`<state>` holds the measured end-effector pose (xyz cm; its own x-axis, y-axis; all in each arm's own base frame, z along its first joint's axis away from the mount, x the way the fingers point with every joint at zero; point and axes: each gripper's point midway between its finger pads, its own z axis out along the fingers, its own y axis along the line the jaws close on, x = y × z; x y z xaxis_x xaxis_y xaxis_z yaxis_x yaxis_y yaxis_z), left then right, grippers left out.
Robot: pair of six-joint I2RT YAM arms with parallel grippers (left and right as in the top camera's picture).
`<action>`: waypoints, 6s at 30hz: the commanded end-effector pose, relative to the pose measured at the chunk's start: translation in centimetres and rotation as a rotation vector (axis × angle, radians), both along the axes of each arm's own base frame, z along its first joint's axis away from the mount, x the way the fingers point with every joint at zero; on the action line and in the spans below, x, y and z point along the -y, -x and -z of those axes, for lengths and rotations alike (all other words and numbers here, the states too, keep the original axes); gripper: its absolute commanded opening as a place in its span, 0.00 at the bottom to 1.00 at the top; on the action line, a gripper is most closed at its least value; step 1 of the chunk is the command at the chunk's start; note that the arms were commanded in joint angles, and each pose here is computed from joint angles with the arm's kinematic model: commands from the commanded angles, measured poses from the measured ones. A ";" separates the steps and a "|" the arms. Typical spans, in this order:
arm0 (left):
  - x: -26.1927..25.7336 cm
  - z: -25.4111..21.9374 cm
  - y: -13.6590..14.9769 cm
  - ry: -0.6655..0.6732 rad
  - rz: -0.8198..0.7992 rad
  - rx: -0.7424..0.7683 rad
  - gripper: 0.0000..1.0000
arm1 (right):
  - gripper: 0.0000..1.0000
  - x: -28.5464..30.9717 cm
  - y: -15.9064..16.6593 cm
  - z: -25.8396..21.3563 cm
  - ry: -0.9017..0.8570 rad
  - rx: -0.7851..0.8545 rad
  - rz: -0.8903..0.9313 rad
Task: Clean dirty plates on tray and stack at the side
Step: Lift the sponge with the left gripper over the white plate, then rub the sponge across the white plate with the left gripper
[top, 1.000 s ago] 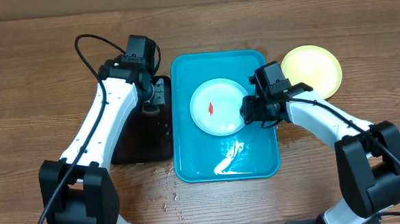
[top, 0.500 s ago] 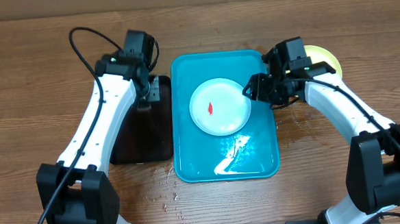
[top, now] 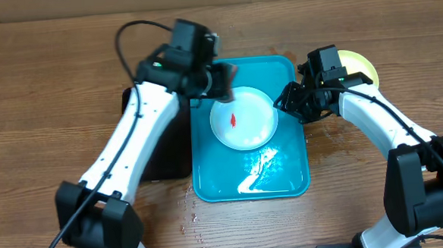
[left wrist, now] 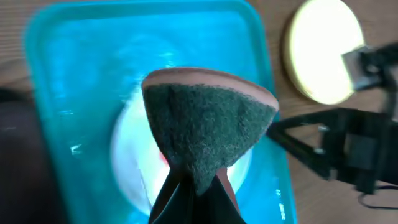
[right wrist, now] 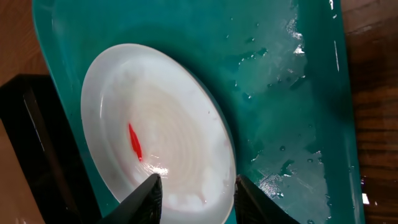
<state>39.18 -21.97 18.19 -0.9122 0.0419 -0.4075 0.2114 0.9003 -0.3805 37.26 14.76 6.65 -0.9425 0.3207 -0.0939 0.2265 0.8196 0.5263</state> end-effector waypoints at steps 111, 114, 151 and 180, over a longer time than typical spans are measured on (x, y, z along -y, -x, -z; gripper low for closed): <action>-4.8 13.2 0.2 -0.349 -0.117 -0.216 0.04 | 0.04 -4.9 1.4 4.9 0.097 0.101 0.094; -4.8 14.7 0.3 -0.370 -0.087 -0.235 0.04 | 0.04 -4.9 1.4 4.9 0.096 0.102 0.094; -4.0 13.4 -1.8 -0.319 -0.043 -0.159 0.04 | 0.04 -5.3 1.1 4.6 0.076 0.113 0.088; 1.3 7.3 -3.0 0.008 0.109 -0.186 0.04 | 0.04 -5.3 1.1 4.6 0.076 0.113 0.088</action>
